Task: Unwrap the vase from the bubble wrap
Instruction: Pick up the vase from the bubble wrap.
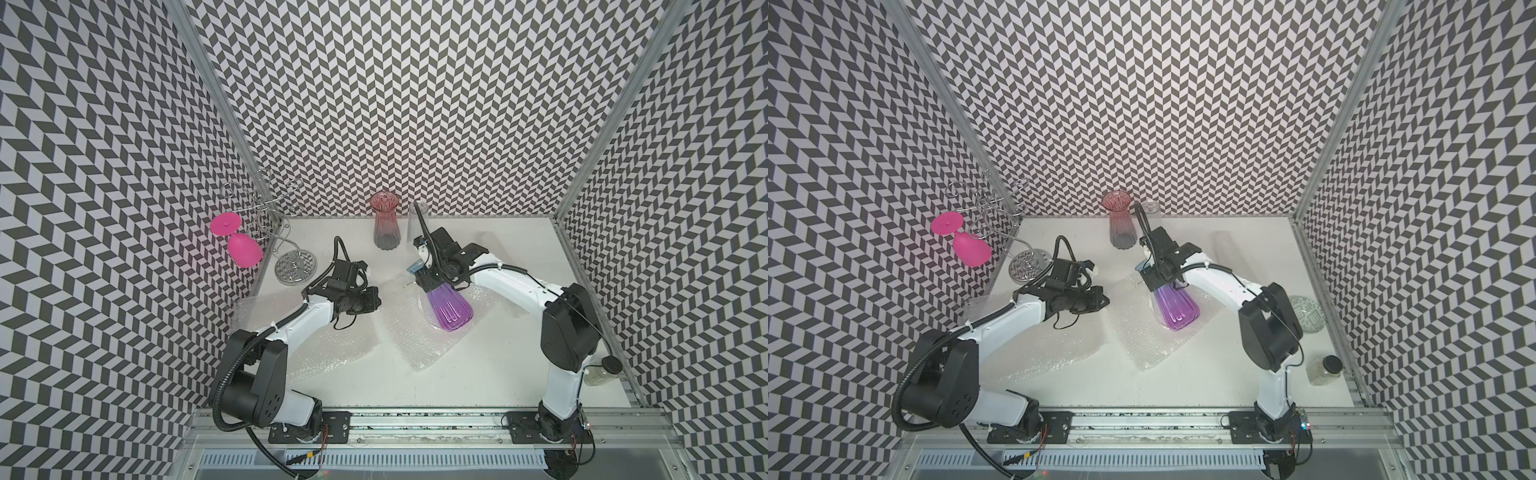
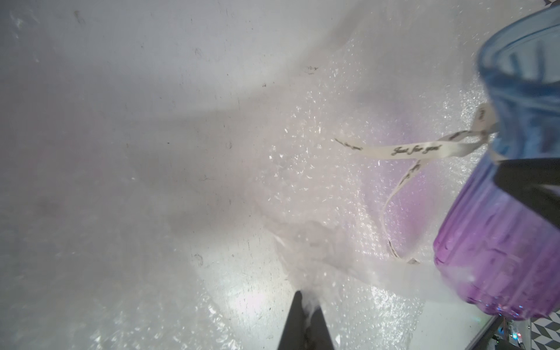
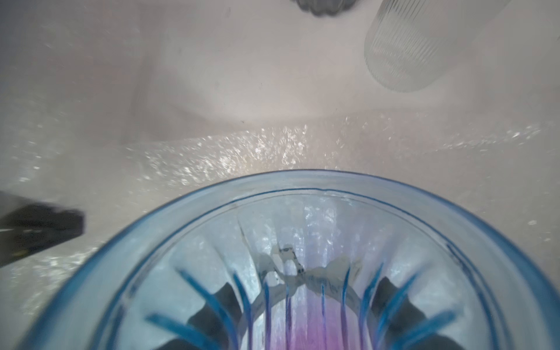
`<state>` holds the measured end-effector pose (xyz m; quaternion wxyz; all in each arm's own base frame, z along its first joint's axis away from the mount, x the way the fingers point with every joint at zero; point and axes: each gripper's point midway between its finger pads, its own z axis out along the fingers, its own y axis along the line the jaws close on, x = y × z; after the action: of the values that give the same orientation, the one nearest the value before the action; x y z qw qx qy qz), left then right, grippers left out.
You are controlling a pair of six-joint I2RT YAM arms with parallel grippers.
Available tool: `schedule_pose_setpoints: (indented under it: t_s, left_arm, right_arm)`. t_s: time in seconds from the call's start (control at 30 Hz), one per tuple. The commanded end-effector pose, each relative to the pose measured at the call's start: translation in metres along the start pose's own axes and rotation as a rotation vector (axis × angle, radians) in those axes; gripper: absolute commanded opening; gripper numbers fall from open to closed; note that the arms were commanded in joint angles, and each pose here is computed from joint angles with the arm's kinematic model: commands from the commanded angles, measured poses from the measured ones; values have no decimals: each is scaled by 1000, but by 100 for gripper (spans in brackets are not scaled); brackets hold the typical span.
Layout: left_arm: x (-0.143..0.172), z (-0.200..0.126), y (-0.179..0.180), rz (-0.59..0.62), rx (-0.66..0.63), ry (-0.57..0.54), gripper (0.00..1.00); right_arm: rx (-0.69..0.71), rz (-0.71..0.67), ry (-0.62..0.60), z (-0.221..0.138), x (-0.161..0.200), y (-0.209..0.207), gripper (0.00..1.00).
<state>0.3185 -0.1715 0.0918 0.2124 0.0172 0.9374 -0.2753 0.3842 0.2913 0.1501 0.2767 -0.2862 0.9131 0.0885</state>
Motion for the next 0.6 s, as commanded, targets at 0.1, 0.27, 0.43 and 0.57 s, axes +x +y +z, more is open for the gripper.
schedule_pose_setpoints:
  t_s: [0.1, 0.27, 0.43, 0.57]
  left_arm:
    - [6, 4, 5, 31, 2, 21, 0]
    - [25, 6, 5, 84, -21, 78, 0]
    - [49, 3, 4, 111, -24, 121, 0]
    - [55, 0, -13, 132, 15, 133, 0]
  right_arm:
    - [-34, 68, -230, -53, -41, -9, 0]
    - [-16, 142, -348, -84, -53, -31, 0]
    - [4, 220, -510, -118, -69, -59, 0]
    - [54, 242, -586, -140, -85, -80, 0]
